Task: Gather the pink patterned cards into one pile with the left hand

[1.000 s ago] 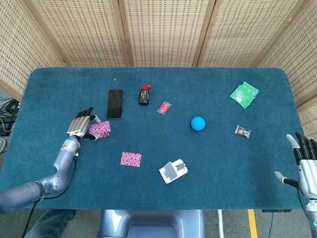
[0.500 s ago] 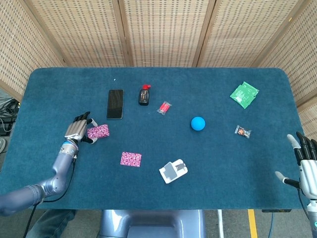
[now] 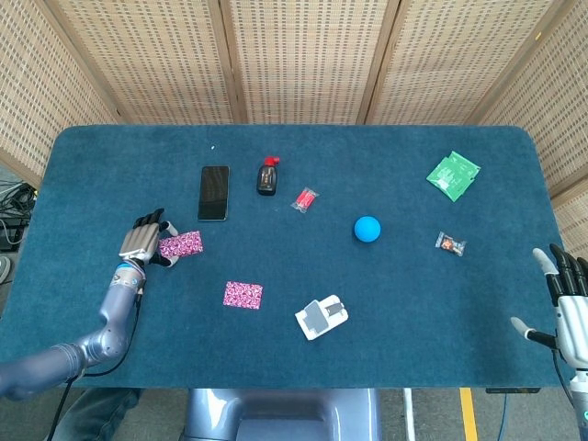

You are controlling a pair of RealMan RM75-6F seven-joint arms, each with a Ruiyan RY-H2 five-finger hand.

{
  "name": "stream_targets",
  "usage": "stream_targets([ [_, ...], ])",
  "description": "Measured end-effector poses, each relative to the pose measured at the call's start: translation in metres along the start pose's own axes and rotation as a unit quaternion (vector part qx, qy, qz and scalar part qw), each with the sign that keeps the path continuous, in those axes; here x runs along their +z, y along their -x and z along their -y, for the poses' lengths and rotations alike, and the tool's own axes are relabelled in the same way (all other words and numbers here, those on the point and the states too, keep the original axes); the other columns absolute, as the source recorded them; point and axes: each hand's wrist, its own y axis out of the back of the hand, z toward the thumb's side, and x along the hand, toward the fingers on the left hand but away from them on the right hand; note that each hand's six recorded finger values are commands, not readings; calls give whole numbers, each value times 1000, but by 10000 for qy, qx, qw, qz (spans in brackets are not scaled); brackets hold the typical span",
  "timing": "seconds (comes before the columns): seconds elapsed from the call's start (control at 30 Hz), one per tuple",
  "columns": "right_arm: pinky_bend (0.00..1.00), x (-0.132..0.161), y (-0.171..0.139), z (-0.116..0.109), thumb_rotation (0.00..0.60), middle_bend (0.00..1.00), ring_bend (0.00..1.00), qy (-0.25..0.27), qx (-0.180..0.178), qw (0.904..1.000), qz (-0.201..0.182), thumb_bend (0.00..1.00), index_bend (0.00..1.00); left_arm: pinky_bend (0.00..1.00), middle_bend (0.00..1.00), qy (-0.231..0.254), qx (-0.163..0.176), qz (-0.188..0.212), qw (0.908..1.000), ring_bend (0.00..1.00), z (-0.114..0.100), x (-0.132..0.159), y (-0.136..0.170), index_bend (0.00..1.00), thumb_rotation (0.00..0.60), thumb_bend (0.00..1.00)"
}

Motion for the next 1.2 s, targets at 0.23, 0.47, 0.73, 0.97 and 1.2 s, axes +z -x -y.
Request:
stream_targets([
  [0.23,0,1,0,0,600,0,0,6,-13,10000,-14,0,0,0,0,26,-30,11,10000,0,1,-1,-1,550,600,288],
  [0.47,0,0,0,-1,600,0,0,12,-26,10000,-12,0,0,0,0,71,-19,40,10000,0,1,-1,-1,430,600,281],
  [0.73,0,-1,0,-2,600,0,0,24,-30,10000,8,0,0,0,0,18,-5,97,10000,0,-1,2,-1,371,600,281],
  [0.97,0,-1,0,-2,600,0,0,32,-37,10000,7,0,0,0,0,-43,7,123,9999,0,-3,2,0,322,600,279],
  [1.2,0,0,0,-2,600,0,0,38,-39,10000,6,0,0,0,0,-35,14,112,9999,0,-5,1,1,316,600,278],
])
